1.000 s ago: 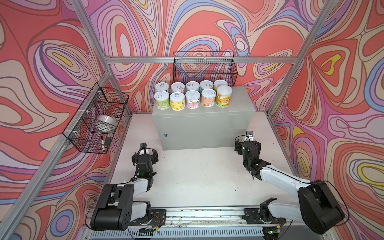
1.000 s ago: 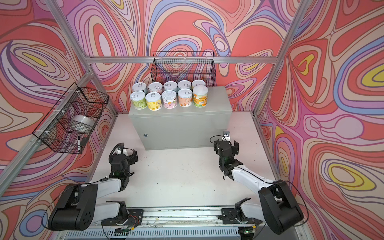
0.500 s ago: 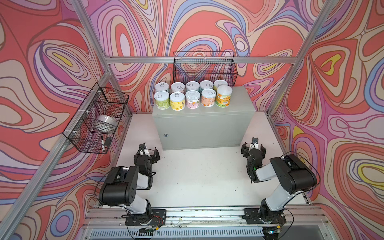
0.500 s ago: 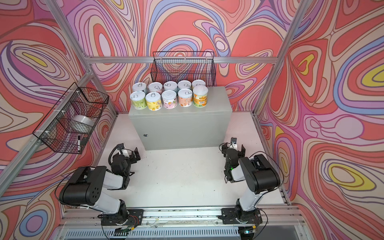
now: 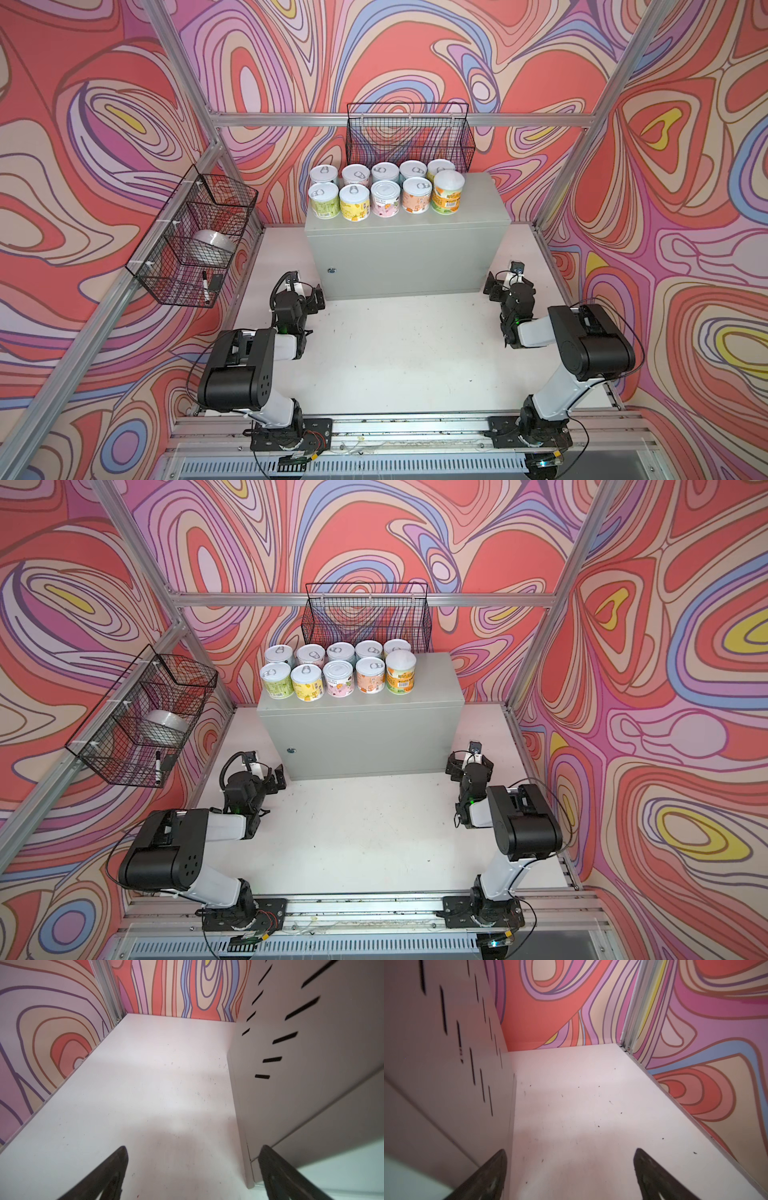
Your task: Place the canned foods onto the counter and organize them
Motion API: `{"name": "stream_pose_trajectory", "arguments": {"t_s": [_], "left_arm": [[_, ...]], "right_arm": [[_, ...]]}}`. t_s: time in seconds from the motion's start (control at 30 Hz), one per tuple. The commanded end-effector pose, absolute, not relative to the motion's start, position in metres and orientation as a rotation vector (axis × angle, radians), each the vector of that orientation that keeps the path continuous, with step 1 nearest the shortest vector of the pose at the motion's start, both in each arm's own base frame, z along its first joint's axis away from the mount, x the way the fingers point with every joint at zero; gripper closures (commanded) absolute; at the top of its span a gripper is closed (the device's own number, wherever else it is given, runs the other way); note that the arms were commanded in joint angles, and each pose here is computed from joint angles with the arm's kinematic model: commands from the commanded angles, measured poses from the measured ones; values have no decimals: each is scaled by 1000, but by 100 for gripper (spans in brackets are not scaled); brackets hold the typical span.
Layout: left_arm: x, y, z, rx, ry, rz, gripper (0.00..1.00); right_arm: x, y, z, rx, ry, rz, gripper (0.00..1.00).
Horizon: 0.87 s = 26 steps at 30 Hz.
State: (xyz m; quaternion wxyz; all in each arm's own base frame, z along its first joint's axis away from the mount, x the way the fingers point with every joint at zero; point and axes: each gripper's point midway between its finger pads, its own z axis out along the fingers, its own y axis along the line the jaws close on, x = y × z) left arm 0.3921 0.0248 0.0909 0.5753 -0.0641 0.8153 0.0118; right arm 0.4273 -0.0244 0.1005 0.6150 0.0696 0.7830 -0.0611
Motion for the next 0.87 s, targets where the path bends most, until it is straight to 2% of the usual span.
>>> {"name": "stream_pose_trajectory", "arguments": {"t_s": [0.0, 0.83], "left_arm": [[390, 21, 89, -122, 1918, 18, 0], [390, 20, 89, -121, 1918, 18, 0]], "right_arm": [[425, -20, 95, 154, 1832, -105, 2], [426, -18, 94, 151, 1842, -99, 2]]}}
